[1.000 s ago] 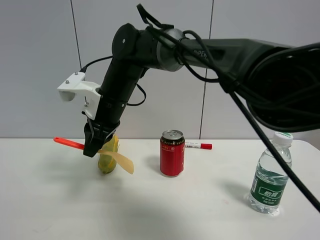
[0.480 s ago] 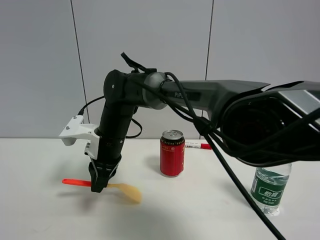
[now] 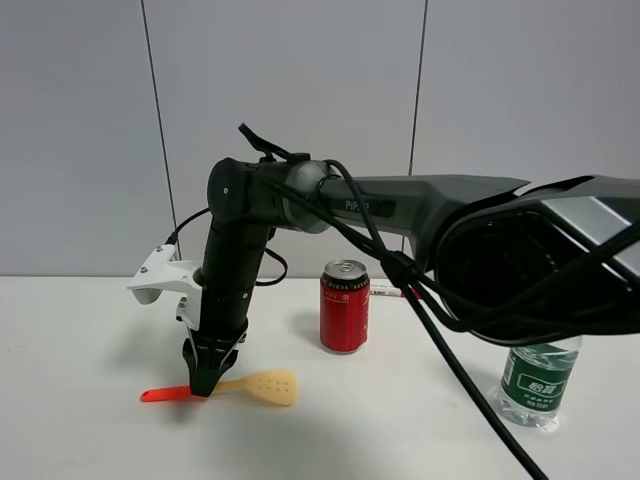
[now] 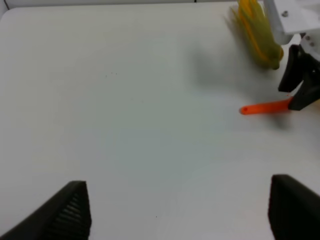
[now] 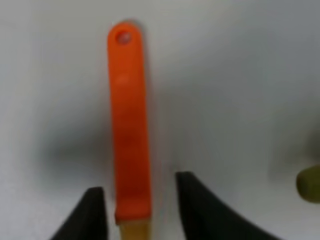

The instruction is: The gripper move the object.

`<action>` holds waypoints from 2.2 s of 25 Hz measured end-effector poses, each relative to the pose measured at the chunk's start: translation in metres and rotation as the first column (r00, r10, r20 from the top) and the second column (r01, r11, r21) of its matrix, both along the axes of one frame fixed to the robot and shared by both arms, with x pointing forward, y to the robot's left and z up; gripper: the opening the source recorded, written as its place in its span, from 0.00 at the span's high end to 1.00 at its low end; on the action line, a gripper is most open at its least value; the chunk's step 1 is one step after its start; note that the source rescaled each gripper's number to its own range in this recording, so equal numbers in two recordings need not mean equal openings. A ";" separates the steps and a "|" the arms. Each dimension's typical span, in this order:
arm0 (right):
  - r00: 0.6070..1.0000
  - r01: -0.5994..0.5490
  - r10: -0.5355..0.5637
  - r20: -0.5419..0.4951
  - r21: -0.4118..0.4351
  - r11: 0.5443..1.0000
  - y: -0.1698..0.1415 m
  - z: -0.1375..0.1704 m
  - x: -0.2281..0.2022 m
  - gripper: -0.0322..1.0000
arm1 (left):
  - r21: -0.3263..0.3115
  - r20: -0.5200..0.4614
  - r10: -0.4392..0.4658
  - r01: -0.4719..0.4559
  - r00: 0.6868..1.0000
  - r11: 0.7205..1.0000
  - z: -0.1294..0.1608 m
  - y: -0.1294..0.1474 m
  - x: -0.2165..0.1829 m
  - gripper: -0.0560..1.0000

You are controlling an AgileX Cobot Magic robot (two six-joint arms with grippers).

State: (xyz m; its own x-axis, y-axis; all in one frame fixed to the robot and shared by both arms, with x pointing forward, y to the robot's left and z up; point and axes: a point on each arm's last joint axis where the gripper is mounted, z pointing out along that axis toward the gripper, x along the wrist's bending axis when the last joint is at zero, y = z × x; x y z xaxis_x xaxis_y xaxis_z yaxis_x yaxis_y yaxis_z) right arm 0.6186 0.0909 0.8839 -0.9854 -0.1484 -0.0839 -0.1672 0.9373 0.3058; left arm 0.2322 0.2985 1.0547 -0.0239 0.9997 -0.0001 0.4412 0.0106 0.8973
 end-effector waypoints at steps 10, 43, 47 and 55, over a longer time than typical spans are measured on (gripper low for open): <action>0.996 0.091 -0.093 0.019 0.080 0.993 0.005 0.031 -0.001 0.24 | 0.000 0.000 0.000 0.000 1.000 1.000 0.000 0.000 0.000 0.00; 0.495 0.462 -0.829 0.260 0.729 0.505 -0.202 0.454 -0.145 0.00 | 0.001 0.000 0.000 0.000 1.000 1.000 0.000 0.000 0.000 0.00; 0.498 0.588 -0.828 0.257 0.602 0.540 -0.207 0.411 -0.139 0.00 | 0.001 0.000 0.000 0.000 1.000 1.000 0.000 0.000 0.000 0.00; 0.484 0.730 -0.852 0.201 0.444 0.519 -0.258 0.316 -0.160 0.00 | 0.000 0.000 0.000 0.000 1.000 1.000 0.000 0.000 0.000 0.00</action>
State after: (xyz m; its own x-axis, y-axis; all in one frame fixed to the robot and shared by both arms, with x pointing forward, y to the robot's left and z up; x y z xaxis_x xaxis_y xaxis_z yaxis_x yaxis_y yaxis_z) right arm 0.4582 -0.1676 1.1998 -0.5444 0.7681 -0.3371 0.4559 0.6082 0.6498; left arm 0.2322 0.2985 1.0547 -0.0239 0.9997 -0.0001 0.4412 0.0106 0.8973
